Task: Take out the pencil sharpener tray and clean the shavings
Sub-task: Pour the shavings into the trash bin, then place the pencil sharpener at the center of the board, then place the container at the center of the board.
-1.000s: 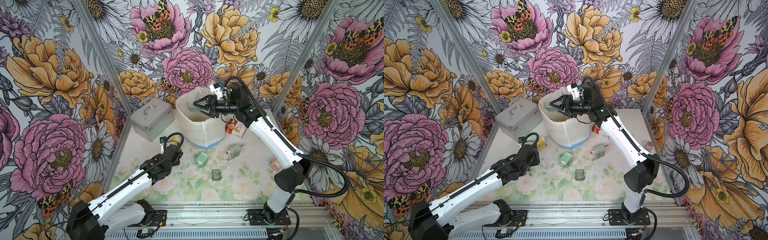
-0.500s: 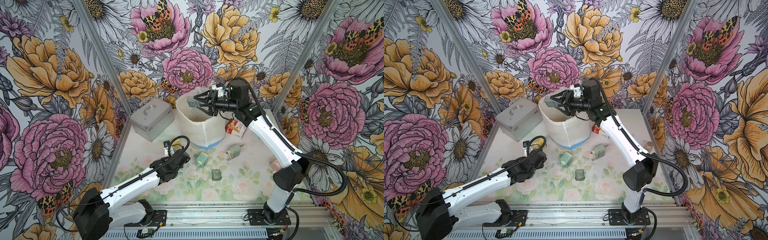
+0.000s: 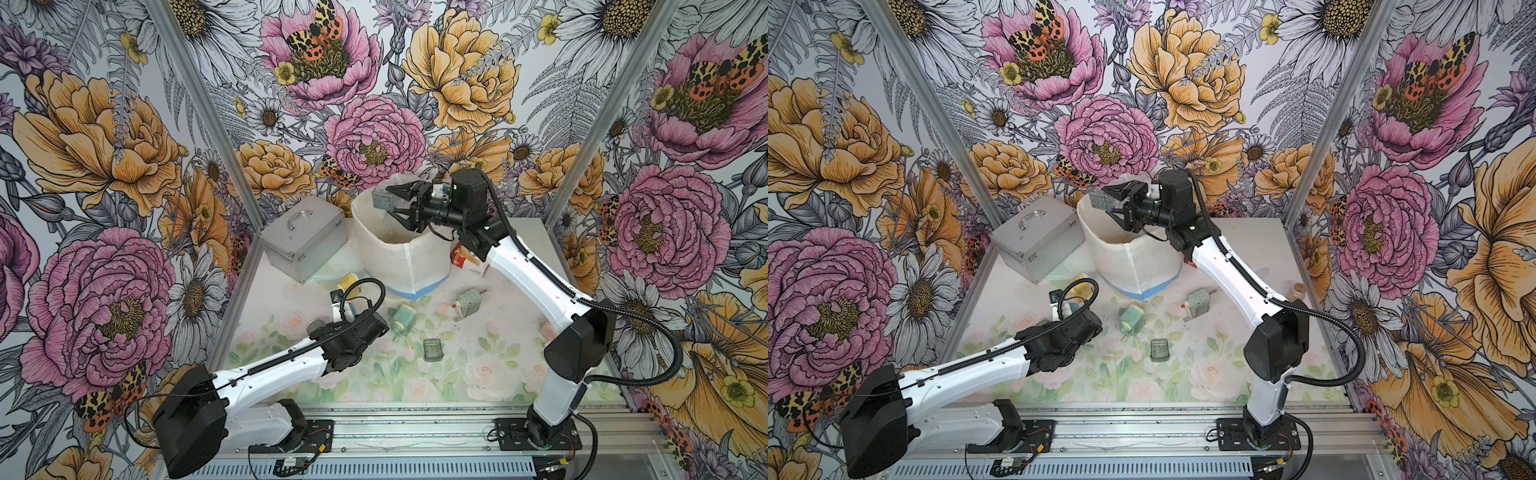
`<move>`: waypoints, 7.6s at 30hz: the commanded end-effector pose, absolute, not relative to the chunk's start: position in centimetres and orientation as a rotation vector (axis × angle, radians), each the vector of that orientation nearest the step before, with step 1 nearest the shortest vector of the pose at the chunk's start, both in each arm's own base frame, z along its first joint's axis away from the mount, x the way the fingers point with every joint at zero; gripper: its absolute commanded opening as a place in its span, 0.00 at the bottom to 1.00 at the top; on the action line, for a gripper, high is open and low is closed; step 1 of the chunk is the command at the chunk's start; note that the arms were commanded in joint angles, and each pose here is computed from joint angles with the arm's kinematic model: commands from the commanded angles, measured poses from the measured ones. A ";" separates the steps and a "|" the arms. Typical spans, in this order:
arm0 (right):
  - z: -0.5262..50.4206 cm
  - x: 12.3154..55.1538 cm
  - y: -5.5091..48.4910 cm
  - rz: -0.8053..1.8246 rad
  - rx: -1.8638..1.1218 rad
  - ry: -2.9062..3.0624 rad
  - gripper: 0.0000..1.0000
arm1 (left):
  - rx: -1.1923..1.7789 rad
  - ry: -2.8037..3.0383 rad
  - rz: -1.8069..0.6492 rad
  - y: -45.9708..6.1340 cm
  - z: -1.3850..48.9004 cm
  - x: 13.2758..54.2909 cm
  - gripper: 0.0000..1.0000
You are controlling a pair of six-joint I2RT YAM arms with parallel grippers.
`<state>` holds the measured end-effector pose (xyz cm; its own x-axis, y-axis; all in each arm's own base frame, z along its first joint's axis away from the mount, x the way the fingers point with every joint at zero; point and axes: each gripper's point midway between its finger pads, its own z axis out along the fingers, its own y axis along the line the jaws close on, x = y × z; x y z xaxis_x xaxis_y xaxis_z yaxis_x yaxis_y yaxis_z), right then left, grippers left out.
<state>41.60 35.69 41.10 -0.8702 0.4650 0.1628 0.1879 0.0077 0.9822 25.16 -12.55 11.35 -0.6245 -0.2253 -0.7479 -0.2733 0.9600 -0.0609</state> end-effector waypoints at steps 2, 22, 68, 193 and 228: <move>42.8 41.9 35.0 2.051 0.824 1.901 0.29 | -0.380 2.204 0.079 -12.9 12.2 25.9 0.00; 41.9 41.1 33.2 1.922 1.083 1.753 0.29 | -0.442 2.184 0.164 -13.7 10.0 26.8 0.00; 37.5 40.8 30.9 1.706 1.129 1.905 0.29 | -0.604 2.231 0.100 -12.4 4.7 27.4 0.46; 33.0 29.5 17.6 0.513 -0.293 1.916 0.28 | -0.022 2.003 -0.018 -8.4 17.5 37.8 0.99; 20.9 25.8 14.5 0.575 -0.078 1.949 0.28 | 0.262 2.058 -0.553 -9.1 15.9 38.2 0.99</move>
